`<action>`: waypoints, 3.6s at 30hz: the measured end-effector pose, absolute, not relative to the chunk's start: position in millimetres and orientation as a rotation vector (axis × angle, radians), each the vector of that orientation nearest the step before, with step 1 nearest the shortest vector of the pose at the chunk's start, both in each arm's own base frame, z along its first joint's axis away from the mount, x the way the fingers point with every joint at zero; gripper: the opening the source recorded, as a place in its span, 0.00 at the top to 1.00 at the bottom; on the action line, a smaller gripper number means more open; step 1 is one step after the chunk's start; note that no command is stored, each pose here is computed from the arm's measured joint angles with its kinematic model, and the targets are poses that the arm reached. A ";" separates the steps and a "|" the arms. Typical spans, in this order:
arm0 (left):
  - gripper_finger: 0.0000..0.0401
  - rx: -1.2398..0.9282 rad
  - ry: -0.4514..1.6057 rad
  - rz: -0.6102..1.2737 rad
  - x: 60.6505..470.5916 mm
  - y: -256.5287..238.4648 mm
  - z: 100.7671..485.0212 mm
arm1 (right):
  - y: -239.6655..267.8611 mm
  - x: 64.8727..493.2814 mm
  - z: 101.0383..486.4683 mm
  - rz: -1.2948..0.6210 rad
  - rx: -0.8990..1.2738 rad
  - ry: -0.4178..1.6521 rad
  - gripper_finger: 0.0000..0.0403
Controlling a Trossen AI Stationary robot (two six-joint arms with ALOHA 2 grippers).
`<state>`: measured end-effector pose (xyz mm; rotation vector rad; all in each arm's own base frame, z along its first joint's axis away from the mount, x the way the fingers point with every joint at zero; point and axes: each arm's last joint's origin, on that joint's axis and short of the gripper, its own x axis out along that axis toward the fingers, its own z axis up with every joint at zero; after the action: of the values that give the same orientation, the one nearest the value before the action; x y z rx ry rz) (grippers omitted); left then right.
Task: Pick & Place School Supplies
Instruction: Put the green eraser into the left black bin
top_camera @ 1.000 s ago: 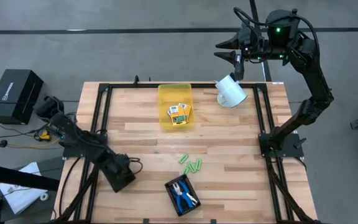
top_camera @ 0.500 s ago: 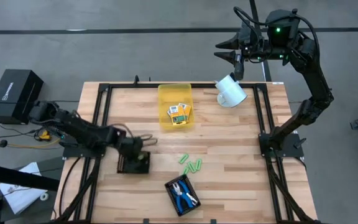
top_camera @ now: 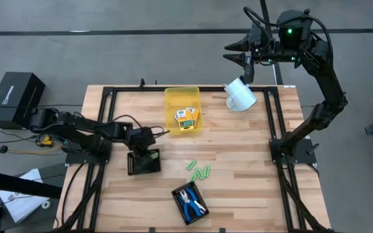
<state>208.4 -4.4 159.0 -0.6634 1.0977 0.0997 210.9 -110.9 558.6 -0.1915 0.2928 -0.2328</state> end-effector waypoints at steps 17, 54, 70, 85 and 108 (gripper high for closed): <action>0.44 -0.898 0.946 -0.028 209.7 -8.8 194.7 | -110.5 210.2 561.5 -0.236 -0.204 0.268 0.71; 0.51 -0.638 0.309 0.085 335.2 70.6 321.7 | -91.6 185.8 392.7 -0.428 0.498 1.038 0.76; 0.51 -0.664 0.905 0.053 364.0 15.2 242.2 | -91.0 192.0 399.0 -0.318 0.416 0.784 0.76; 0.51 -0.667 1.272 0.248 409.8 -21.7 179.6 | -106.3 187.6 402.2 -0.251 0.338 0.734 0.76; 0.51 -0.722 1.252 0.360 416.9 -40.4 161.0 | -92.1 204.6 412.0 -0.171 0.356 0.610 0.76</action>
<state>416.9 -40.4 161.0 -0.7218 1.2520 0.3597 204.6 -92.1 412.0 0.3564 0.6101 -0.1708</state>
